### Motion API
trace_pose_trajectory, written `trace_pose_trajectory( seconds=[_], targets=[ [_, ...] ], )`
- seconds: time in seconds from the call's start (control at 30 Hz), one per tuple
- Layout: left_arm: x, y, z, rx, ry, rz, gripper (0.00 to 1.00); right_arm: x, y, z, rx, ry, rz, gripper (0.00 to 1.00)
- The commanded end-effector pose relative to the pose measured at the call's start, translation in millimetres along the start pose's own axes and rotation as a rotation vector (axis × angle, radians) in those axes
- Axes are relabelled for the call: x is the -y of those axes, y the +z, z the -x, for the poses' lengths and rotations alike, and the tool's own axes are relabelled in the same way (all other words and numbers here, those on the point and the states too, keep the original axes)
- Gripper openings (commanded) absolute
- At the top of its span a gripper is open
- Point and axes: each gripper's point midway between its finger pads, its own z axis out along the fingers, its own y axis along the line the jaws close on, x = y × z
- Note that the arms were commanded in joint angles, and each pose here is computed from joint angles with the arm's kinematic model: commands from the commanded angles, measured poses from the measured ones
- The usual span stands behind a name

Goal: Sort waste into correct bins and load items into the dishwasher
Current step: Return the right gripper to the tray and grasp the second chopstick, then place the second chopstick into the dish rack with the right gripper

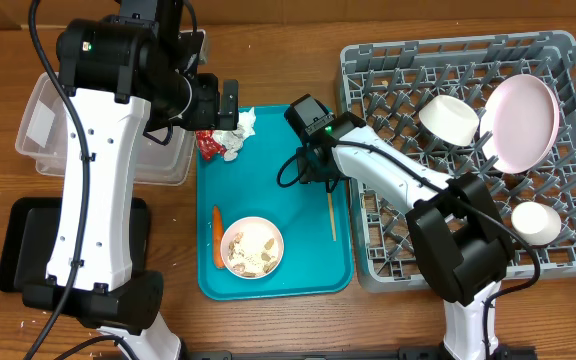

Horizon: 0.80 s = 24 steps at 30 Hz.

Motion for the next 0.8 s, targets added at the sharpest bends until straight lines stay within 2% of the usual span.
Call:
trace_pose_trajectory(
  seconds=[0.0,0.2,0.23,0.27,0.37,0.43,0.6,0.77],
  targets=[
    [4,-18,0,0.049,0.023,-0.019,1.0,0,-6,13,0.036,0.006,0.006,0.55],
    [4,-18,0,0.049,0.023,-0.019,1.0,-6,14,1,-0.017,0.005,0.034,0.55],
    [4,-18,0,0.049,0.023,-0.019,1.0,-9,17,-2,-0.031,0.004,0.048,0.51],
    [4,-18,0,0.049,0.023,-0.019,1.0,-13,20,-6,-0.051,0.003,0.068,0.45],
    [4,-18,0,0.049,0.023,-0.019,1.0,-18,23,-13,-0.077,-0.006,0.081,0.14],
    [4,-18,0,0.049,0.023,-0.019,1.0,-19,18,-14,-0.081,-0.01,0.081,0.04],
    [4,-18,0,0.049,0.023,-0.019,1.0,-24,-24,0,-0.046,-0.017,0.112,0.04],
    [4,-18,0,0.049,0.023,-0.019,1.0,-31,-104,24,0.068,-0.072,0.192,0.04]
  ],
)
